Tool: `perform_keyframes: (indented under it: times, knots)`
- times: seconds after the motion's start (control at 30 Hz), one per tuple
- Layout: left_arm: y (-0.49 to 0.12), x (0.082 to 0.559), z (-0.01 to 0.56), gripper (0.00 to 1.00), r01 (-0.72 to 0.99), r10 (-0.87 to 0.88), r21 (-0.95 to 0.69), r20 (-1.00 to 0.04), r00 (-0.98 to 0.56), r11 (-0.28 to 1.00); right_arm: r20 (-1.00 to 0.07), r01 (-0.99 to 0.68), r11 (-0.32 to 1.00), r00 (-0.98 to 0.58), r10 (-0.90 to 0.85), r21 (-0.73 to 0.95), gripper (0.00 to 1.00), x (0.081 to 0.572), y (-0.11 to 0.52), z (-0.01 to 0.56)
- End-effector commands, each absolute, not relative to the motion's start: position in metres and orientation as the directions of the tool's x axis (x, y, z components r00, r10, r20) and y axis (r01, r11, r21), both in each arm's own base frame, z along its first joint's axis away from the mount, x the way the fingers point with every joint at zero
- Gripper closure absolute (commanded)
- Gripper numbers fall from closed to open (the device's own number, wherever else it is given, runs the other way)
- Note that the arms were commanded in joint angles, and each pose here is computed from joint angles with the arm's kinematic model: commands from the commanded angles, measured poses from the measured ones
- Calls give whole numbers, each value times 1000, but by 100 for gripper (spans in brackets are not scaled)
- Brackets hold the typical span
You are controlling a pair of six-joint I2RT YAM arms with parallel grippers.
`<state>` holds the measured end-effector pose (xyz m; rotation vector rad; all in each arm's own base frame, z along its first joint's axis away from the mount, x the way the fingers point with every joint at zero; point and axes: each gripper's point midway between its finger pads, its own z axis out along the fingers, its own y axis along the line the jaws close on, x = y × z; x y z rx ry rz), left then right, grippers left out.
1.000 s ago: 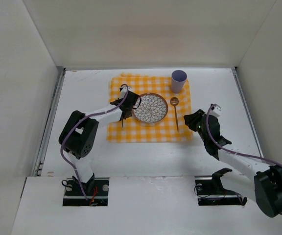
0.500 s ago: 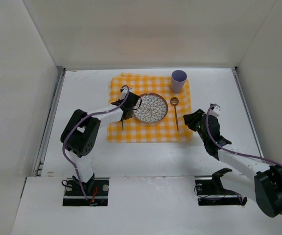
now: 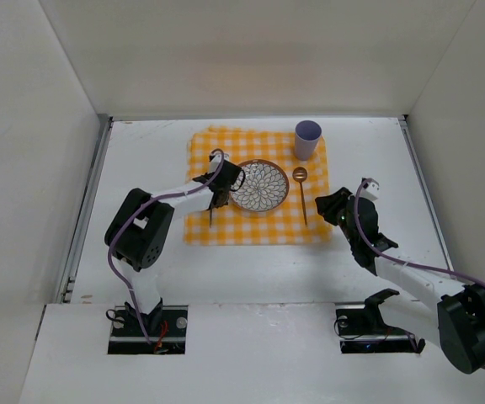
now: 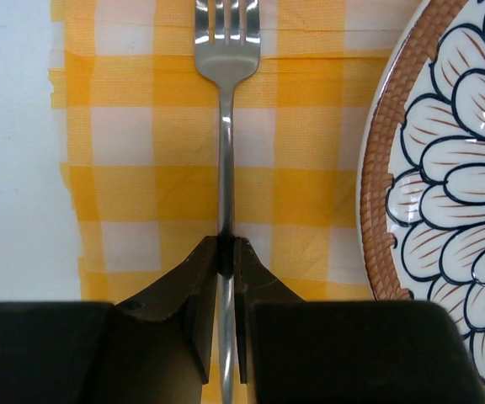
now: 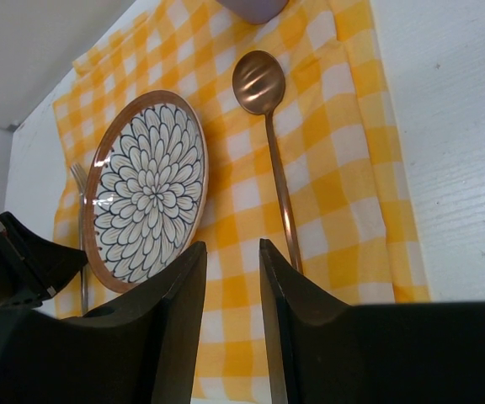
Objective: Set the dinner table for one person
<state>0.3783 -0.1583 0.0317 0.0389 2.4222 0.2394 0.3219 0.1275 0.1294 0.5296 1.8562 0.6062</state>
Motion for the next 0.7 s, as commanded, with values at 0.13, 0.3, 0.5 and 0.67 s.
perform_keyframes:
  times: [0.13,0.3,0.5,0.67]
  knots:
    - [-155,371,36,76,-18,122,208,-636,-762,978,-722,10,756,-287,629,655,62,332,136,159]
    - [-154,372,55,62,-57,74,167,-684,-725,984,-732,8,761,-271,626,648,48,333,134,163]
    - [-152,371,100,57,-118,-14,78,-776,-631,990,-737,7,764,-259,625,645,42,332,132,166]
    - [-137,360,150,54,-196,-194,-113,-861,-470,974,-742,35,775,-265,616,631,41,336,131,157]
